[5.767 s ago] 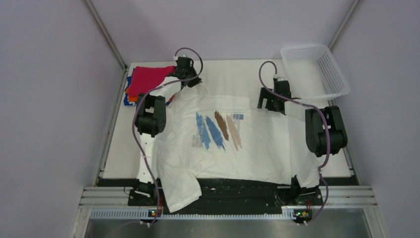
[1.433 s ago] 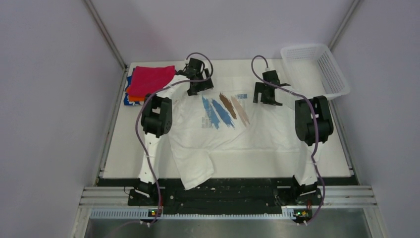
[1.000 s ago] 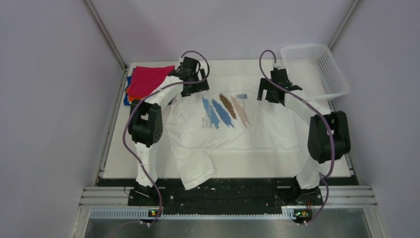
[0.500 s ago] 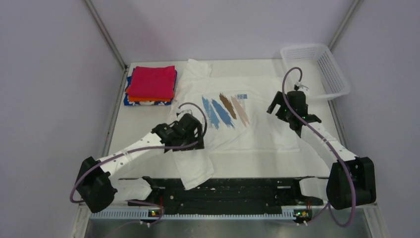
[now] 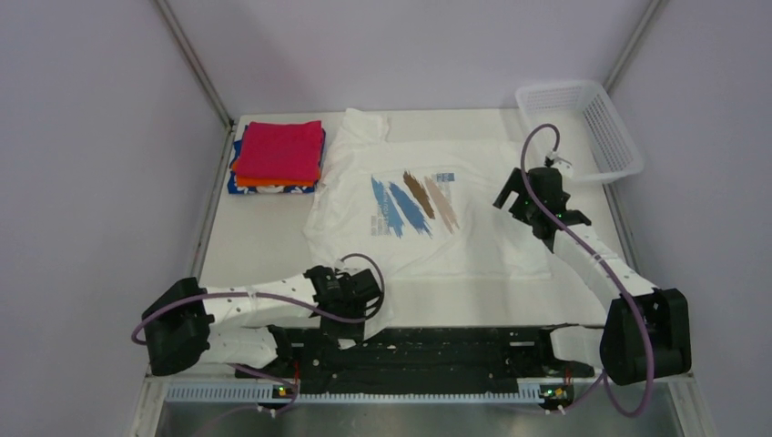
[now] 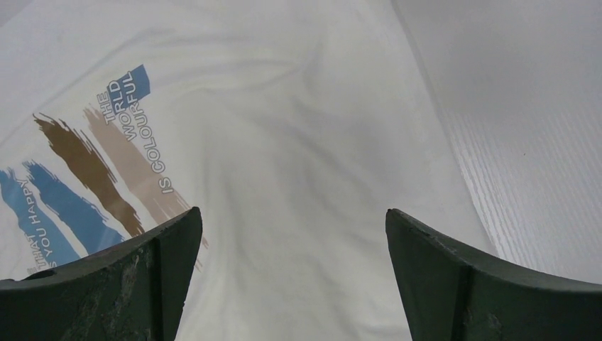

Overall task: Fold and stack the t-shirts
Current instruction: Grab the side of the flattened tshirt closest away from the robot with both arms, then fold the flattened tshirt in 1/3 of the way

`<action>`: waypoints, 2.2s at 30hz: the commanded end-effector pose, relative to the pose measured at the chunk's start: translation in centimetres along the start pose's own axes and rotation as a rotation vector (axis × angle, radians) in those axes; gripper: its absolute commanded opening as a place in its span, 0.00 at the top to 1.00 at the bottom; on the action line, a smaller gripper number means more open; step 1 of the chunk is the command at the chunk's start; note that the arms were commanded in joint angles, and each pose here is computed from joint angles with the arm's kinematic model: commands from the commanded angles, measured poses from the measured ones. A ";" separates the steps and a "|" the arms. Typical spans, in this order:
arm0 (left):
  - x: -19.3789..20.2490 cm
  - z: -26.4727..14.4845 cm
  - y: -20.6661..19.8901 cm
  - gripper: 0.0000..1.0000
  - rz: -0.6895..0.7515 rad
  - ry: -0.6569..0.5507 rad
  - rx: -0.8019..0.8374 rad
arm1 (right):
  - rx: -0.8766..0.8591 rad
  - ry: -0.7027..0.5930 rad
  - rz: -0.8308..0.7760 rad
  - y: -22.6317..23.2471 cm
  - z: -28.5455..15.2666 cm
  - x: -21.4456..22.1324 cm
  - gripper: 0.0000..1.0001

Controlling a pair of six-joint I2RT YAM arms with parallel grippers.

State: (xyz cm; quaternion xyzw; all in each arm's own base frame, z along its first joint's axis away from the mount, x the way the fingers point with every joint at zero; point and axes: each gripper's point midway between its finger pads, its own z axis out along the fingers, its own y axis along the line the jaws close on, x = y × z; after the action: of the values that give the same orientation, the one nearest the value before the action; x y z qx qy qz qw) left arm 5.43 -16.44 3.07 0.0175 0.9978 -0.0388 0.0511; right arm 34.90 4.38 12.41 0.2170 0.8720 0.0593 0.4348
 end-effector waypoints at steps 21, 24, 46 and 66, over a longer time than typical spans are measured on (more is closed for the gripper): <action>-6.5 -3.2 -3.3 1.00 0.093 -0.301 0.098 | 0.229 0.009 0.305 -7.3 -6.4 4.5 0.01; -7.6 -3.8 -3.8 1.00 0.118 -0.328 0.108 | 0.274 0.004 0.338 -9.3 -7.9 6.4 0.05; -10.9 -5.0 -2.7 1.00 0.018 -0.408 0.190 | 0.352 0.085 0.475 -12.5 -4.4 14.7 0.42; -12.3 -5.7 -2.9 1.00 0.008 -0.398 0.231 | 0.383 0.032 0.458 -13.0 -3.3 13.7 0.81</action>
State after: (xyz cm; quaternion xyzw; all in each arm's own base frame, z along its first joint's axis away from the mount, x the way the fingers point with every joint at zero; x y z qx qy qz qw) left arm 15.88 -18.41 9.03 0.0158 0.9645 -0.1349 0.2265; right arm 21.76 -0.60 1.74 0.4847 0.7955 0.0169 0.3632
